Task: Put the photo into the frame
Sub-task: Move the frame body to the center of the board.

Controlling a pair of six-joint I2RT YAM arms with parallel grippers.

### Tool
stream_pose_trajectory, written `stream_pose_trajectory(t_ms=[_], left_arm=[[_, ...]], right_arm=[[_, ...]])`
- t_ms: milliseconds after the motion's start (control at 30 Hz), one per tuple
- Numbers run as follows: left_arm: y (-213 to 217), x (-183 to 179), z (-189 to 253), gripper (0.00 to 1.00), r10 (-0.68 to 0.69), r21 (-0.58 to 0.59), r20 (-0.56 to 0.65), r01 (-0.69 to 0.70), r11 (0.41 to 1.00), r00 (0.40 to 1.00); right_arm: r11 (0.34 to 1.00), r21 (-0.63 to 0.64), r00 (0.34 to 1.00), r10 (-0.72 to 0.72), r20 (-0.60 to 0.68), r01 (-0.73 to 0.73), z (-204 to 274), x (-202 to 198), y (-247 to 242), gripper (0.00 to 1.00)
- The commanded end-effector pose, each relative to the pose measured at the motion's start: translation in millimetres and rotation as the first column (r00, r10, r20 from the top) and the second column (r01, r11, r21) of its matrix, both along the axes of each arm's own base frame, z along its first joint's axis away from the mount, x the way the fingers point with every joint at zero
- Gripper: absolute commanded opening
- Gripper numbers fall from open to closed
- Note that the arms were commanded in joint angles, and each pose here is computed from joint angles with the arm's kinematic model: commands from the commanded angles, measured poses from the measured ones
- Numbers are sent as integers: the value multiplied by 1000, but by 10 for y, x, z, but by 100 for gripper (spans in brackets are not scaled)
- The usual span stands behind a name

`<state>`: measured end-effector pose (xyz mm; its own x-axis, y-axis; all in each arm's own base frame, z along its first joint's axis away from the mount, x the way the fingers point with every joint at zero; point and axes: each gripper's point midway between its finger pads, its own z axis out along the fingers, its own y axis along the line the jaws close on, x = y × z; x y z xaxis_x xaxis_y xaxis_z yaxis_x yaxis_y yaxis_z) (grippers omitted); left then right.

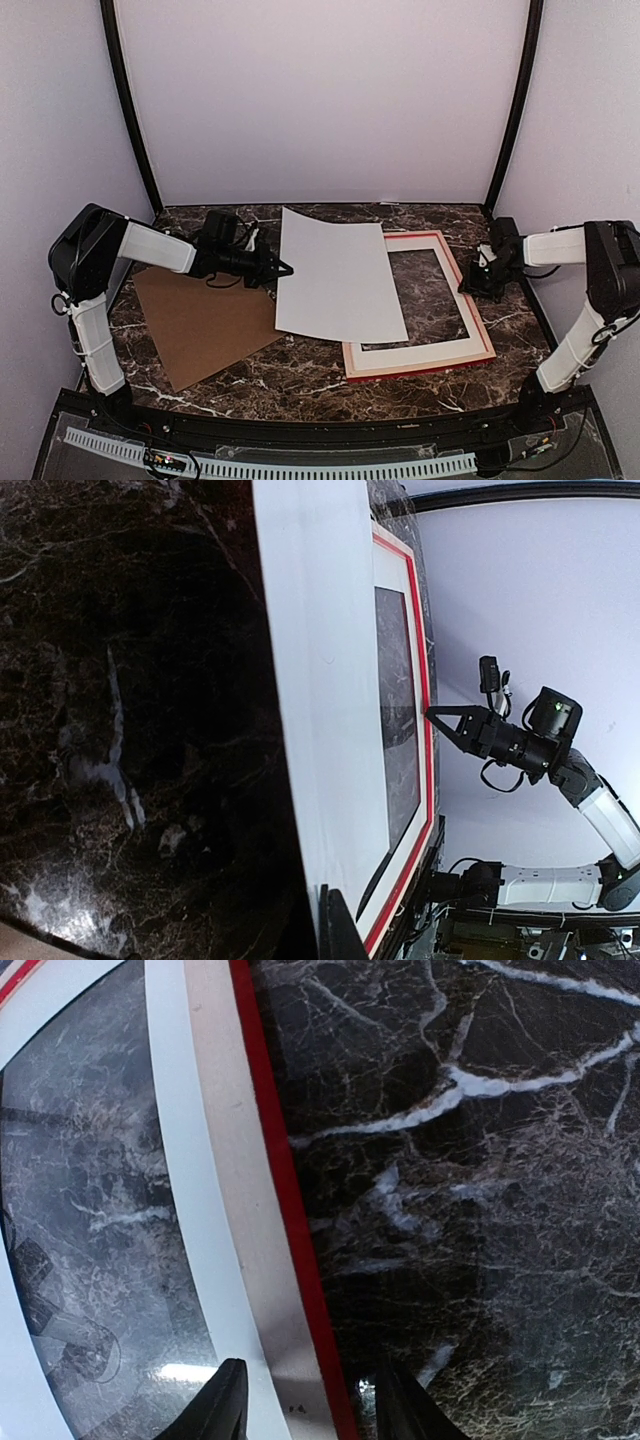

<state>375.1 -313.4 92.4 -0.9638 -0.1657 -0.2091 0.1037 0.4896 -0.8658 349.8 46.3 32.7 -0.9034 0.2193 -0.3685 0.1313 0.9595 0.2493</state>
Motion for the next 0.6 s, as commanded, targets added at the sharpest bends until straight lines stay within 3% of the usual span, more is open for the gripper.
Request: stream_pose_trajectory(t_ms=[0,233,567], left_arm=[[-38,-3,275,1,-17,-22,62,19,1000,998],[-44,-29,358,1,-18,-45,63,21,999,998],[7,-212,422,1,-11,-97,17,12,995,1000]], right_arm=[[1000,21,1000,18,12,-18,-72,27,31,41],[996,83,999,35,37,-38,-39,-4,184,24],[978,170,990,110,85,-123,83,-125,933,21]])
